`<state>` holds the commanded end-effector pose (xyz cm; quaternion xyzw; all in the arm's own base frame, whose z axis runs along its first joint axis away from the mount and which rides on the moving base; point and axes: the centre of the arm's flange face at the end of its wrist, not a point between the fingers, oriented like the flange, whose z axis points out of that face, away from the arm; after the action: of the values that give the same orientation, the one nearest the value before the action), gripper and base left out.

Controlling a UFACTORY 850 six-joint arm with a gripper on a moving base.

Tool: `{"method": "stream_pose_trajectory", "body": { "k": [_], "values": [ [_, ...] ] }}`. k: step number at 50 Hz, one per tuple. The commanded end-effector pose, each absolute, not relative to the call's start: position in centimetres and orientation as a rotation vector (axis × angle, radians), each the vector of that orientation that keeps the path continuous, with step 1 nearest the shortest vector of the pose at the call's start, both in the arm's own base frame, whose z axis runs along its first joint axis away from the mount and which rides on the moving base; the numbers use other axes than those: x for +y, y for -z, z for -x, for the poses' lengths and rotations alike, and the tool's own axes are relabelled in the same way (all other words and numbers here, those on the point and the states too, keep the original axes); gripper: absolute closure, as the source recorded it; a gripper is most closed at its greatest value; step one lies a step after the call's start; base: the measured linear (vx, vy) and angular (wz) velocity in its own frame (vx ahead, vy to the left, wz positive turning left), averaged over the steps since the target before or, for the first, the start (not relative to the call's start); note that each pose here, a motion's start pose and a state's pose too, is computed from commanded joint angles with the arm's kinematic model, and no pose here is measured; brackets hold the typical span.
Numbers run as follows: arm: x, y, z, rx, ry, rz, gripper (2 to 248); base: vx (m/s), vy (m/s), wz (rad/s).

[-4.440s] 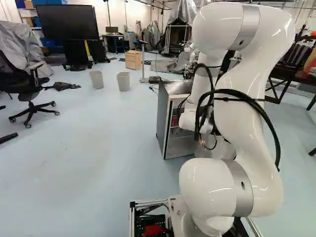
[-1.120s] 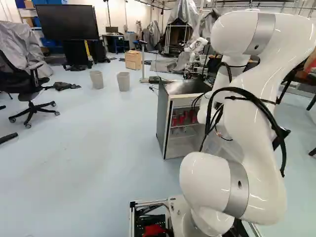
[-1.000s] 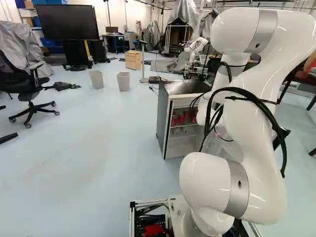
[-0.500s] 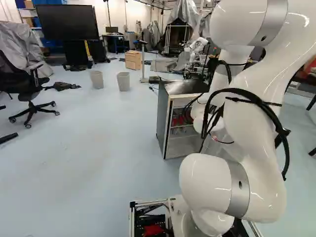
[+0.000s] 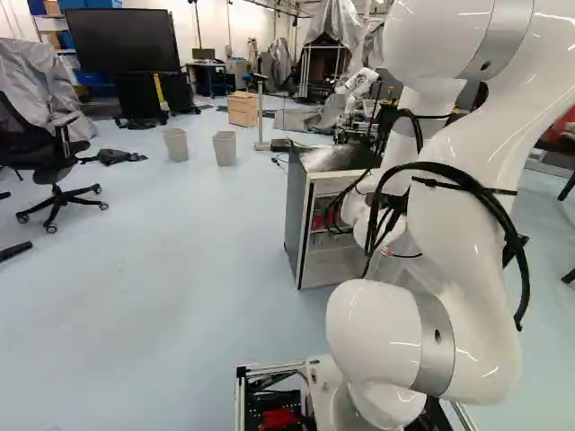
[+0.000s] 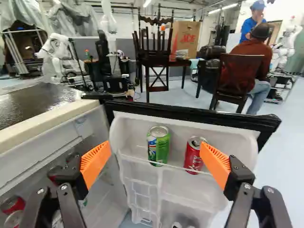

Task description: Grab a drink from the fridge

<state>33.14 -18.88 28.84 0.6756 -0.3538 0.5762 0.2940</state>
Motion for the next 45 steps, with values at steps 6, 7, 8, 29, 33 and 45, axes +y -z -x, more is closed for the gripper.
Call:
{"method": "stream_pose_trajectory", "body": {
  "k": [6,7,8,29,33,45],
  "values": [
    [-18.5,-28.8,-33.6,-0.892,-1.572,-1.844,3,0.0,0.0,0.0],
    [-18.5,-28.8,-33.7,-0.883,-1.578,-1.851,3,0.0,0.0,0.0],
    [-18.4,-28.8,-33.7,-0.873,-1.586,-1.86,3,0.0,0.0,0.0],
    [-17.0,-27.4,-35.2,-0.683,-1.678,-2.044,3,0.0,0.0,0.0],
    [-16.8,-27.0,-35.4,-0.649,-1.691,-2.078,3,0.0,0.0,0.0],
    [-15.8,-25.7,-36.1,-0.533,-1.731,-2.188,3,0.0,0.0,0.0]
  ]
}}
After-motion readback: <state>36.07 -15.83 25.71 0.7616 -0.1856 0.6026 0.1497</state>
